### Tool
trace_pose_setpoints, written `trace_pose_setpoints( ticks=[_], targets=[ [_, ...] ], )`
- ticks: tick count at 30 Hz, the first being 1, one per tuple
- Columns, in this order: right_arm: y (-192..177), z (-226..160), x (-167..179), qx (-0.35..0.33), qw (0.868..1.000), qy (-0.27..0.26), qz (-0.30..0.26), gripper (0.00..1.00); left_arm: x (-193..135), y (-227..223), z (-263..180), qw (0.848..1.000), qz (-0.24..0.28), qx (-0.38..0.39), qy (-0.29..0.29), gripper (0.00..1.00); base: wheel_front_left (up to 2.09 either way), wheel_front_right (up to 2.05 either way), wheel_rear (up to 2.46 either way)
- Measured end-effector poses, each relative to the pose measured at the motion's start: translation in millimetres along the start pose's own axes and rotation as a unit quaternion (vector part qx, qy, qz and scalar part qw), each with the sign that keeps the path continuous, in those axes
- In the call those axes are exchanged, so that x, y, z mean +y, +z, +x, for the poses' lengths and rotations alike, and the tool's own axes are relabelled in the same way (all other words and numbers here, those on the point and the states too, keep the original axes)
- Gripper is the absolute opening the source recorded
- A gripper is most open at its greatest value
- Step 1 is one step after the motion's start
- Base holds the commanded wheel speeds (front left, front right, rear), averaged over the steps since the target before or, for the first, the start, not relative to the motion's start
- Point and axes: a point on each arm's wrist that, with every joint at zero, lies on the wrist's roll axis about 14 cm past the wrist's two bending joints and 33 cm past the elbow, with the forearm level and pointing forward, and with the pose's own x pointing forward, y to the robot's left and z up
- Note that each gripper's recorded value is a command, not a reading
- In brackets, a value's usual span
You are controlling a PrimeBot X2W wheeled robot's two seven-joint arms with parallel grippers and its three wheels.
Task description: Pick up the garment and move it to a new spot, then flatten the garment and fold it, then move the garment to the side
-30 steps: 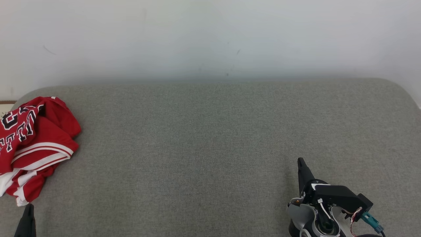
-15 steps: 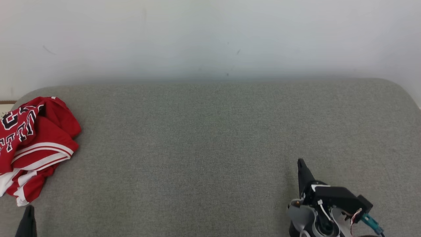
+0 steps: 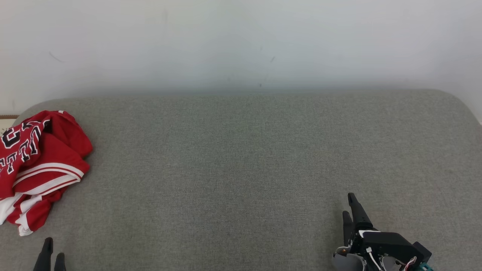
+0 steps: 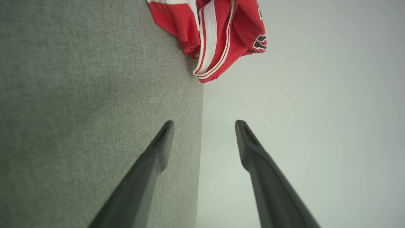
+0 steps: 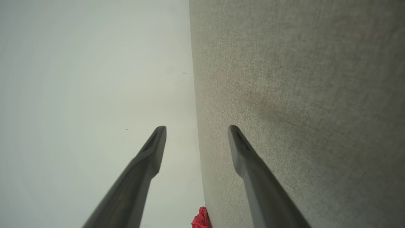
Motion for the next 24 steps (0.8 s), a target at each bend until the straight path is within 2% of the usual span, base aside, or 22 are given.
trace_pose_setpoints(
  ticks=[6, 14, 24],
  targets=[
    [1.8, -2.4, 5.3, -0.003, 1.000, 0.013, -0.022, 1.00, -1.7, -3.1, -0.4, 0.999, 0.035, -0.005, 0.001, 1.00, 0.00, 0.00, 0.00],
    [5.8, -3.3, 16.5, -0.008, 0.995, 0.038, -0.090, 1.00, -10.2, -8.0, 2.7, 0.994, 0.112, -0.011, 0.000, 1.00, 0.00, 0.00, 0.00],
    [5.8, -6.2, 26.5, -0.009, 0.981, 0.065, -0.182, 1.00, -17.7, -20.0, 3.6, 0.974, 0.225, -0.009, 0.002, 1.00, 0.00, 0.00, 0.00]
  ],
)
